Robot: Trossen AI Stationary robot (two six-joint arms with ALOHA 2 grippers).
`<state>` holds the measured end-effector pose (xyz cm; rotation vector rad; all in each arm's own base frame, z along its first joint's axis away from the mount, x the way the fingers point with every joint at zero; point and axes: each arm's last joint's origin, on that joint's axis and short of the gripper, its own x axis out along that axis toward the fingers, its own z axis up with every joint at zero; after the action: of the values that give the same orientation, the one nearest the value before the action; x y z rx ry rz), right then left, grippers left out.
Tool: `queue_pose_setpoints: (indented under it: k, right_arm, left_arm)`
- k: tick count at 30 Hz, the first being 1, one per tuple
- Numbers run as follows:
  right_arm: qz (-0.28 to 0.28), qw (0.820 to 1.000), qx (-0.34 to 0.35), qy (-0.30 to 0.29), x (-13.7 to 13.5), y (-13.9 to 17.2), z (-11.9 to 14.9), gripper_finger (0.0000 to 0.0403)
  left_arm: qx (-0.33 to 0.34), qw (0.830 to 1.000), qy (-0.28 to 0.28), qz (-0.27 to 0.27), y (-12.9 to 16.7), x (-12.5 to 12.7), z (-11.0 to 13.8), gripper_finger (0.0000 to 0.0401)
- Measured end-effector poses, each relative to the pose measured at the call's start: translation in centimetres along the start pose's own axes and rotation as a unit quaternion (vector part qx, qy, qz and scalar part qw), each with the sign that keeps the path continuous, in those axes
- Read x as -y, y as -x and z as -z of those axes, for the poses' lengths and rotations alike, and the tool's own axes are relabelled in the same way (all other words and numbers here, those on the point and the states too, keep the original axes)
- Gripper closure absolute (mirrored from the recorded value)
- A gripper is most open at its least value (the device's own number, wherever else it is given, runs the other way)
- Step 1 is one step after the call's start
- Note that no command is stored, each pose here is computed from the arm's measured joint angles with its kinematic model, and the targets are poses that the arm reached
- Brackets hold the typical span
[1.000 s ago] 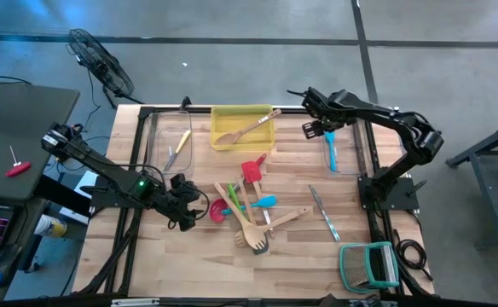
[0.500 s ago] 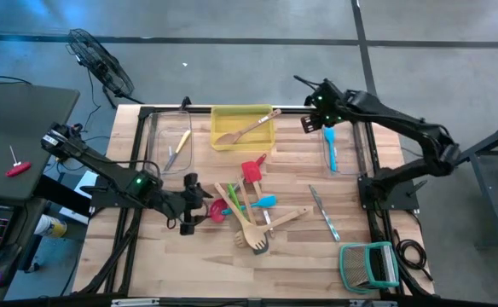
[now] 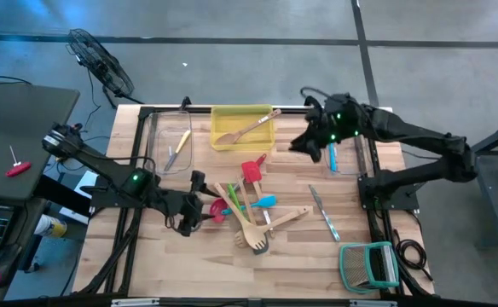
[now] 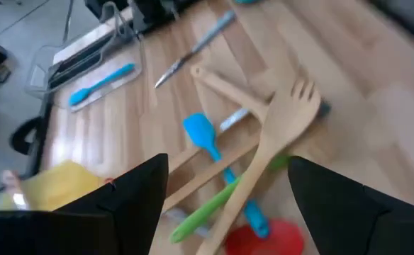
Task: Pick & Place Kitchen Items
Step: Put the wooden serving spoon into the yellow bin
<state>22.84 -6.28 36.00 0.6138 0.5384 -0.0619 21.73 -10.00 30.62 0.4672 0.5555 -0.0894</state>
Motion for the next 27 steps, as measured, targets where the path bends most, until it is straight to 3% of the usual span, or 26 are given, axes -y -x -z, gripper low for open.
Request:
queue_pose_setpoints:
  k: [4,9,16,27]
  right_arm:
    - [-0.07,0.995,-0.019,0.063,-2.9,-0.8,1.0,0.0242]
    - [-0.151,0.979,-0.023,0.138,-6.6,-1.4,2.5,0.0242]
    - [-0.278,0.924,0.011,0.261,-12.1,-0.9,4.8,0.0242]
    - [-0.282,0.885,0.034,0.368,-16.2,-1.2,8.6,0.0242]
  left_arm:
    - [-0.027,0.999,-0.041,-0.006,0.1,-0.7,-2.3,0.0114]
    - [-0.079,0.992,-0.093,0.01,-1.8,-1.9,-4.1,0.0114]
    - [-0.116,0.98,-0.111,0.115,-7.2,-2.9,-3.2,0.0114]
    - [-0.188,0.957,-0.086,0.203,-14.1,-1.1,0.0,0.0114]
